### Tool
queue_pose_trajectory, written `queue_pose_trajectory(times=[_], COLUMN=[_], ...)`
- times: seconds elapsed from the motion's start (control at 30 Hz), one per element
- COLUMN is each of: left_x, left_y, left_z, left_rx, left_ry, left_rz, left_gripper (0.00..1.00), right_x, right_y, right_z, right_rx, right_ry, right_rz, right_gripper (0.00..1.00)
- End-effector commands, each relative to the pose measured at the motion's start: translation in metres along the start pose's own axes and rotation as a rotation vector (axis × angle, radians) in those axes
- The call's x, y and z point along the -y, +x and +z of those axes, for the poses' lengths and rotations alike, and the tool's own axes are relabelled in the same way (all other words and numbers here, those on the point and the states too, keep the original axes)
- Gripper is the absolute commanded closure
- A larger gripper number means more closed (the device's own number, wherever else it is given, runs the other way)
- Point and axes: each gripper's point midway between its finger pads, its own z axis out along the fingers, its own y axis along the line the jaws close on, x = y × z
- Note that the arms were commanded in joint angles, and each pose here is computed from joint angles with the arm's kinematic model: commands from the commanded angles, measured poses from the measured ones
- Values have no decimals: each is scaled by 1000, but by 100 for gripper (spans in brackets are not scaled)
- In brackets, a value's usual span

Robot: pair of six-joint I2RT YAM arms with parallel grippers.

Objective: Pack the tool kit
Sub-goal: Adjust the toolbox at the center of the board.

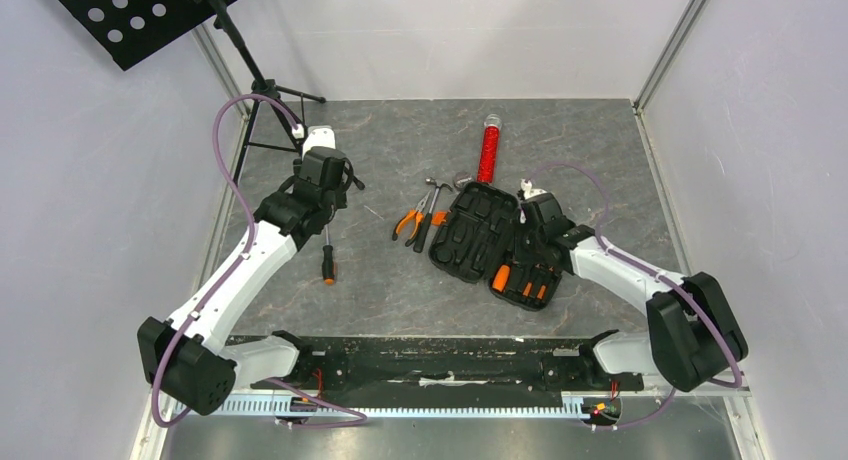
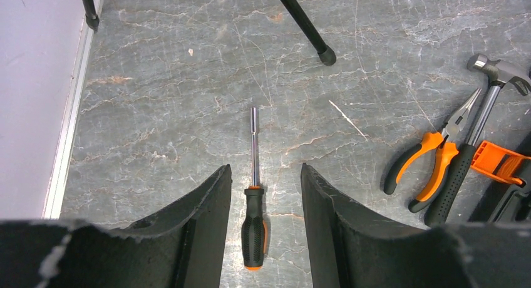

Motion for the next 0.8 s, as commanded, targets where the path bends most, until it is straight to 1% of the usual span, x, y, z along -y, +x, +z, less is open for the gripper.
queue_pose_trajectory(times=[0.0, 0.13, 0.2, 0.27, 0.33, 0.6, 0.7, 0.77], left_x=[-10, -12, -13, -14, -15, -15, -14, -15], left_y=[-11, -12, -13, -13, -14, -12, -12, -10], left_z=[-5, -6, -7, -7, -7, -5, -4, -3], left_rx=[47, 52, 57, 60, 64, 63, 60, 56], left_ry=[-30, -37, -39, -41, -44, -45, -46, -51], left_rz=[-6, -11, -15, -18, -23, -25, -24, -22], left_gripper=[48, 48, 48, 48, 48, 48, 48, 47], right_x=[47, 4, -13, -27, -32, -26, -25, -24], right_y=[78, -27, -63, -82, -87, -65, -61, -55], right_z=[7, -21, -36, -44, -40, -4, 6, 10], right_rx=[-273, -24, 51, 88, 95, 65, 54, 42], right_ry=[181, 76, 41, 17, 26, 84, 107, 123], right_rz=[-72, -91, -116, -134, -135, -63, -69, -76], right_gripper=[96, 87, 80, 69, 60, 56, 51, 49])
